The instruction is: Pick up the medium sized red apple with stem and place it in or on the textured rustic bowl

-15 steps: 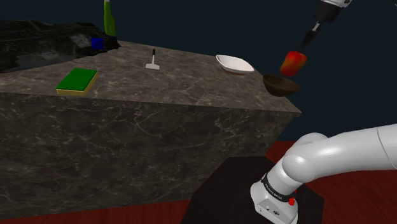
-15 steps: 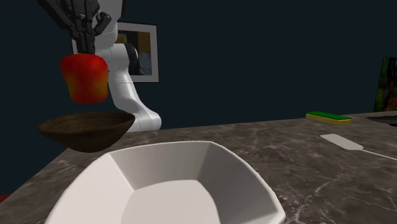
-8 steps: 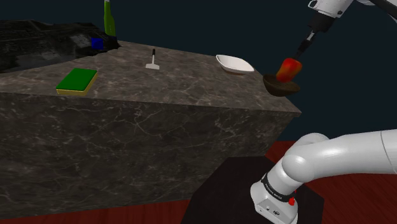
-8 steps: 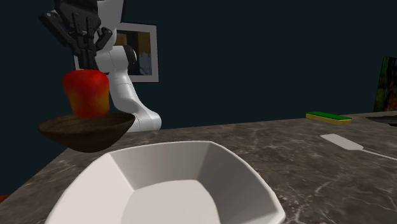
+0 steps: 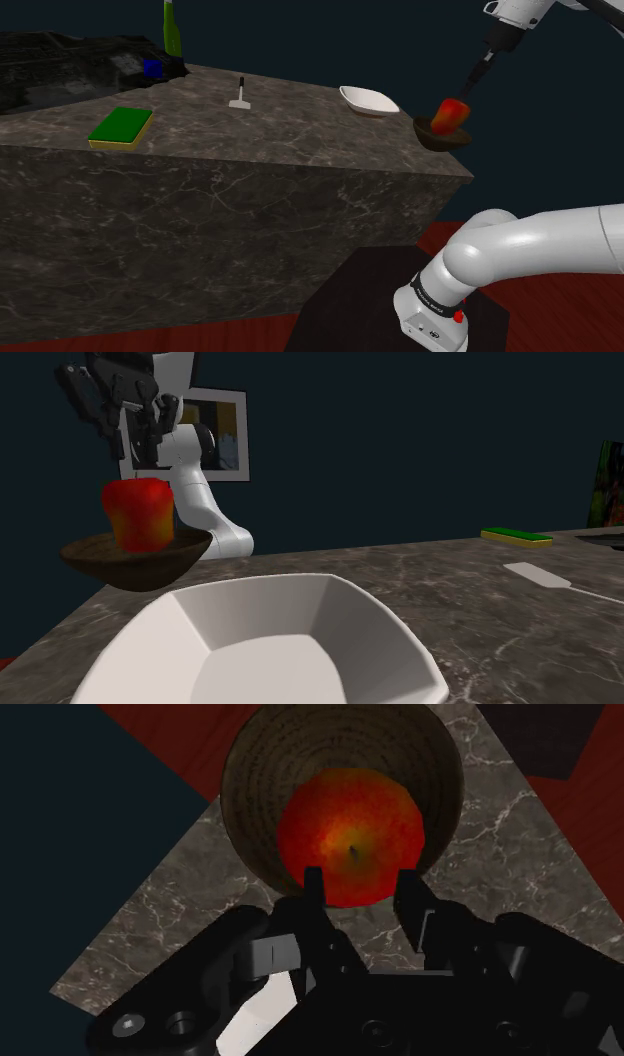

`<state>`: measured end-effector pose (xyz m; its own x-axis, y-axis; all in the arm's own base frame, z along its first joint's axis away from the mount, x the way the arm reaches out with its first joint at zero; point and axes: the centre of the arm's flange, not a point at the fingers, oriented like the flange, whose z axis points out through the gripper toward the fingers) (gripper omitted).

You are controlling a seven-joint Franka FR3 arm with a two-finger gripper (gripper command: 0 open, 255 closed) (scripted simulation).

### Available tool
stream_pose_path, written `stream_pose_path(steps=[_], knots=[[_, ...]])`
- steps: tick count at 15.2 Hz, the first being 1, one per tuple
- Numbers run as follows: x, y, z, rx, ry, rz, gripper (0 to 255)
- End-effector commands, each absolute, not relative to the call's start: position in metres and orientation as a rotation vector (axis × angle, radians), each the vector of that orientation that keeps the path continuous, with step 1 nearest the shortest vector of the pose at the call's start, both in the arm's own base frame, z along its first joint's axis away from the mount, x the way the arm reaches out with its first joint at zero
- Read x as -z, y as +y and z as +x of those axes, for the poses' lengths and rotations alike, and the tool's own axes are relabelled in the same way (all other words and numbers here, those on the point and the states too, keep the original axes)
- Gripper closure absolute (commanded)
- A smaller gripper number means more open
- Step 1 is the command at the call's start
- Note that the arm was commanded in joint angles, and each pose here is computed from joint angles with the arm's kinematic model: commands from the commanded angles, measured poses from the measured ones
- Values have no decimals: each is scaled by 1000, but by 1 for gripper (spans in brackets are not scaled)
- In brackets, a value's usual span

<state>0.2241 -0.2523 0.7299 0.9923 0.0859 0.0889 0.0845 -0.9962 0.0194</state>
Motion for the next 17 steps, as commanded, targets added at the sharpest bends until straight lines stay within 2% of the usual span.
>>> stream_pose_path(steps=[1, 5, 9, 17], knots=[[-730, -252, 224, -140, 133, 3120, 0], [-730, -252, 224, -140, 133, 3120, 0], [-780, -252, 220, -140, 133, 3120, 0], [-780, -252, 220, -140, 133, 3120, 0]])
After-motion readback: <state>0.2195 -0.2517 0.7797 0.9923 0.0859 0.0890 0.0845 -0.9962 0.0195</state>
